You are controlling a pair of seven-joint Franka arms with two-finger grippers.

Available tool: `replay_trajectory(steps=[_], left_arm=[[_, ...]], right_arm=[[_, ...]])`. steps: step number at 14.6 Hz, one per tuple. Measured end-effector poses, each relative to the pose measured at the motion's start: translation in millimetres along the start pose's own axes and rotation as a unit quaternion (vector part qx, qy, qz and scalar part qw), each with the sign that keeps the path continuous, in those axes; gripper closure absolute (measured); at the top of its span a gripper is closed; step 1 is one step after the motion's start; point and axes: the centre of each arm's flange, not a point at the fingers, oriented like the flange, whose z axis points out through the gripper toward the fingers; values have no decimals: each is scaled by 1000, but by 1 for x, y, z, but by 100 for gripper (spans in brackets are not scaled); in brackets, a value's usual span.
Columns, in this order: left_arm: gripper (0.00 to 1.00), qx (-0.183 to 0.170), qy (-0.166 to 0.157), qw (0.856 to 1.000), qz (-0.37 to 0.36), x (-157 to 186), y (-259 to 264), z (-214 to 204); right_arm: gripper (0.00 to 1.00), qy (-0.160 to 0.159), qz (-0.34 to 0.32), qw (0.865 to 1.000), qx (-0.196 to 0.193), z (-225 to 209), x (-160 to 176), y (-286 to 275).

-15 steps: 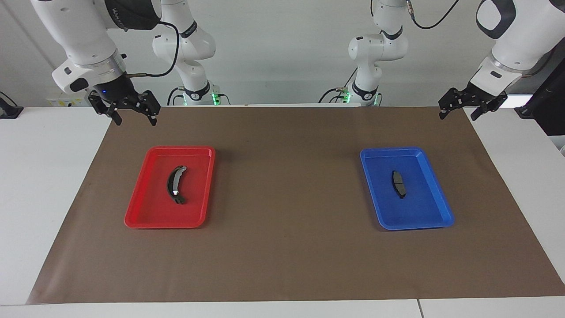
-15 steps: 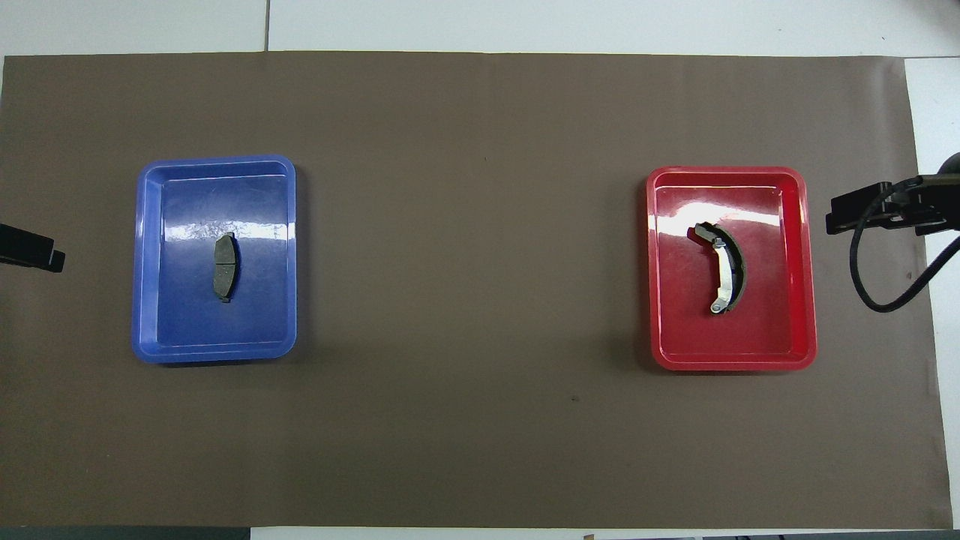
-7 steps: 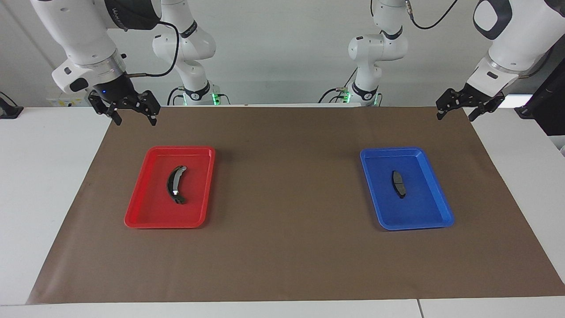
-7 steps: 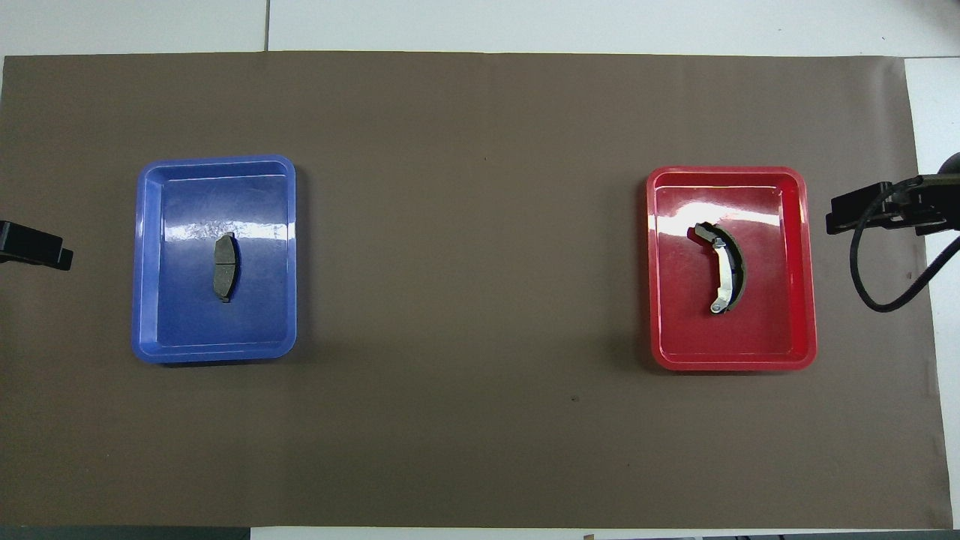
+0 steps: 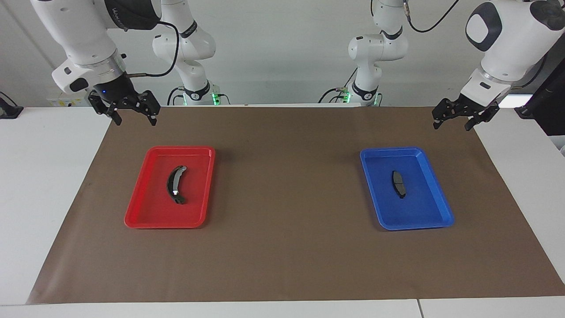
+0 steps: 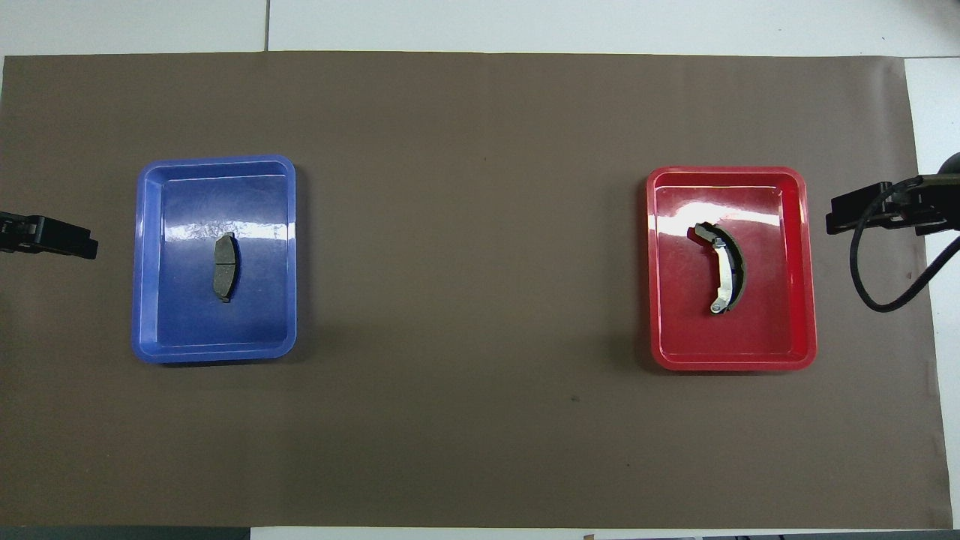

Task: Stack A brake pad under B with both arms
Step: 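Grasp the small pad with the left gripper while the right gripper grasps the curved pad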

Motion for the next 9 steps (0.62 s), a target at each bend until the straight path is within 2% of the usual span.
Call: replay_trajectory(steps=[3, 5, 7, 9], left_arm=[[0, 1, 6, 1000, 5, 6, 4, 47], [0, 2, 9, 1000, 8, 14, 7, 84], [0, 4, 12, 1000, 15, 25, 15, 127], [1, 4, 9, 1000, 8, 31, 26, 168]], right_arm=[[0, 1, 0, 1000, 0, 5, 1, 0], [0, 15, 0, 1000, 1, 22, 1, 0], [0, 28, -4, 1000, 3, 59, -4, 0], [0, 27, -18, 999, 3, 107, -11, 0]])
